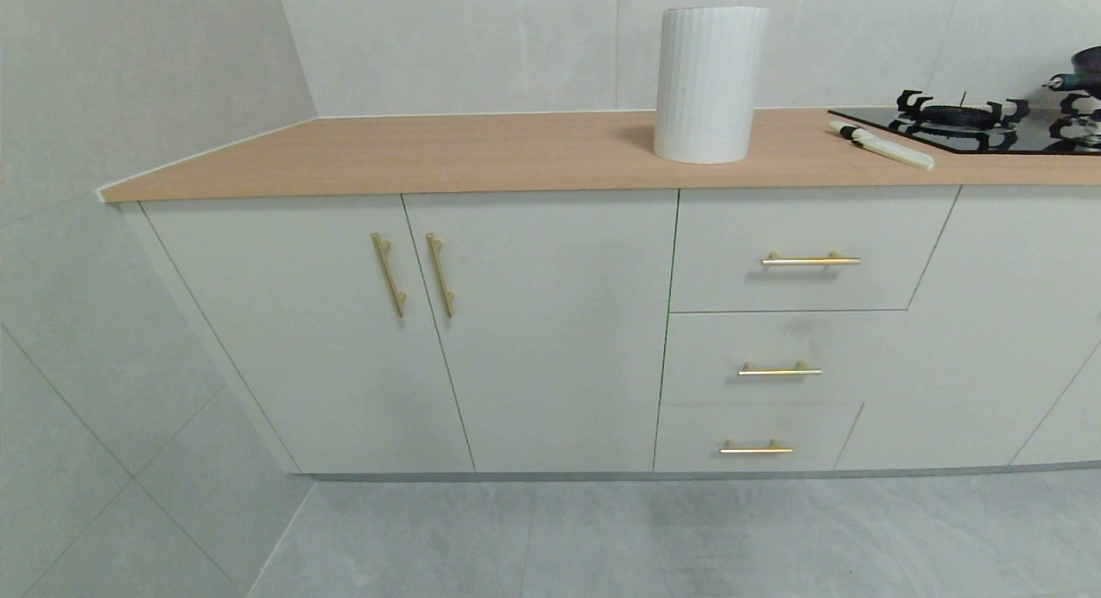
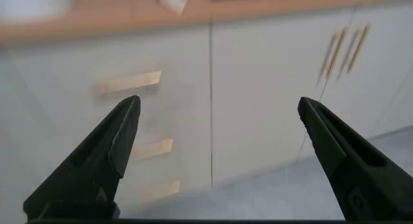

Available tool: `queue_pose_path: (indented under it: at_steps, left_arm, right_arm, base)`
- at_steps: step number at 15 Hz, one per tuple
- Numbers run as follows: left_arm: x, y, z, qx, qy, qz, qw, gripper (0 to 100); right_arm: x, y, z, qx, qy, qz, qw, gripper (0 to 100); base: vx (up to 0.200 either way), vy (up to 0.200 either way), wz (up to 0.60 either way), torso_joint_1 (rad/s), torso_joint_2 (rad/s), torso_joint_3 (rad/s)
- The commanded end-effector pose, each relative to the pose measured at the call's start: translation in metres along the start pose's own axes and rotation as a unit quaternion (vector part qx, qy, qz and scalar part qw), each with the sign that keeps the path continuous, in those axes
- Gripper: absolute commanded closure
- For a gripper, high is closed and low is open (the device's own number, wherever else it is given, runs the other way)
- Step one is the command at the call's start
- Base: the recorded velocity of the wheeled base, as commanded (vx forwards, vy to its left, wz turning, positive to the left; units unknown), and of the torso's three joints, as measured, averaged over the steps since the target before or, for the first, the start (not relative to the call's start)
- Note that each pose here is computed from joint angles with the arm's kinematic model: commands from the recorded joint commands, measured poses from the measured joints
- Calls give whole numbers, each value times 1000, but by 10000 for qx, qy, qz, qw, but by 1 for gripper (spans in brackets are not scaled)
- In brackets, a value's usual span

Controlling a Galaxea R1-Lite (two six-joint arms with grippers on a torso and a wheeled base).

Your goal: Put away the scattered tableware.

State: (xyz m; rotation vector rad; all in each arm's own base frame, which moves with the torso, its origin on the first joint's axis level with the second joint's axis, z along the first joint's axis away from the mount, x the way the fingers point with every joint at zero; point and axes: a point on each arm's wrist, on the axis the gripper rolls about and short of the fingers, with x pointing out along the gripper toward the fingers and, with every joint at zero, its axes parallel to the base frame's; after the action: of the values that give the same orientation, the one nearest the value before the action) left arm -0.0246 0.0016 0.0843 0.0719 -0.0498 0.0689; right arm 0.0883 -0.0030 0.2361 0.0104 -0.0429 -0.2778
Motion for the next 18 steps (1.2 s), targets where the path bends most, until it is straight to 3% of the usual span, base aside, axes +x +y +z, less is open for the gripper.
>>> queue_pose_path:
  at_steps: [1, 7, 10, 15, 16, 18]
  left_arm:
    - [0, 0, 0, -1, 1, 2, 10000, 0]
    - [0, 0, 0, -1, 1, 2, 10000, 0]
    - [0, 0, 0, 7, 1, 2, 10000, 0]
    - [0, 0, 0, -1, 1, 2, 10000, 0]
    - [0, 0, 0, -1, 1, 2, 10000, 0]
    - [0, 0, 0, -1, 1, 2, 10000, 0]
  right_arm:
    - [-79, -25, 0, 365, -563, 389, 9970, 0]
    - [-145, -48, -48, 135, -690, 311, 9970, 0]
    - [-154, -47, -71, 125, -718, 129, 9973, 0]
    - [-140, -43, -95, 257, -339, 123, 9990, 0]
    - [-124, -37, -125, 157, -35, 623, 9979, 0]
    - [-114, -31, -149, 182, -105, 1251, 9919, 0]
  base:
    - [0, 0, 0, 0, 0, 0]
    - [0, 0, 0, 0, 0, 0]
    - [0, 0, 0, 0, 0, 0]
    - [0, 0, 0, 0, 0, 0]
    - [0, 0, 0, 0, 0, 0]
    - [0, 0, 0, 0, 0, 0]
